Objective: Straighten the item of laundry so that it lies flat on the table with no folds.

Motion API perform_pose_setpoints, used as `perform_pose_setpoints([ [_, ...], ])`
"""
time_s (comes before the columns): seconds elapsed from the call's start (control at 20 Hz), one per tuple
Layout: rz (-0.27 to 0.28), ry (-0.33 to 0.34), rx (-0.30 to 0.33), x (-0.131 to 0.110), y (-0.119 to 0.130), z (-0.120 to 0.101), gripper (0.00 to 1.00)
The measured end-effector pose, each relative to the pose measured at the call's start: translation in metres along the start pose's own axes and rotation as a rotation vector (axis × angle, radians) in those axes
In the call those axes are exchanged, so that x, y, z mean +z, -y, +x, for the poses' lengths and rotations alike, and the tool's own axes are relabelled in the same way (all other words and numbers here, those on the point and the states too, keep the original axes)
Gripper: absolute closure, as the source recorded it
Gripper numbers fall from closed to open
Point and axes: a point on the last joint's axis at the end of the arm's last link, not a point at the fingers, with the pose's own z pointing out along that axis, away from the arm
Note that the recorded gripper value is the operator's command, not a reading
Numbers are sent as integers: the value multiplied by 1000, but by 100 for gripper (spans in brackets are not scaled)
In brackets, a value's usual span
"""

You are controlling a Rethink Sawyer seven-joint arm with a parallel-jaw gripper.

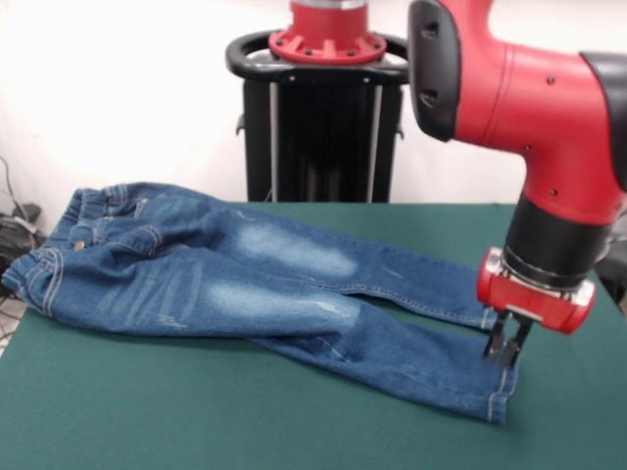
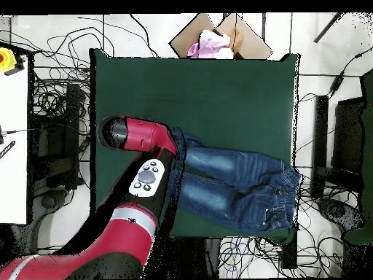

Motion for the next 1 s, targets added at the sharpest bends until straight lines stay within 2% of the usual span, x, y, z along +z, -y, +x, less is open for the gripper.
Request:
perform_pose_setpoints([
  [0.2,52,28,-60,24,-10,8,100],
  [0.55,111,38,-126,49,-19,23,100],
  [0.75,129,48,-149,50,-24,21,100],
  [1.0,128,27,-140,51,-24,18,100],
])
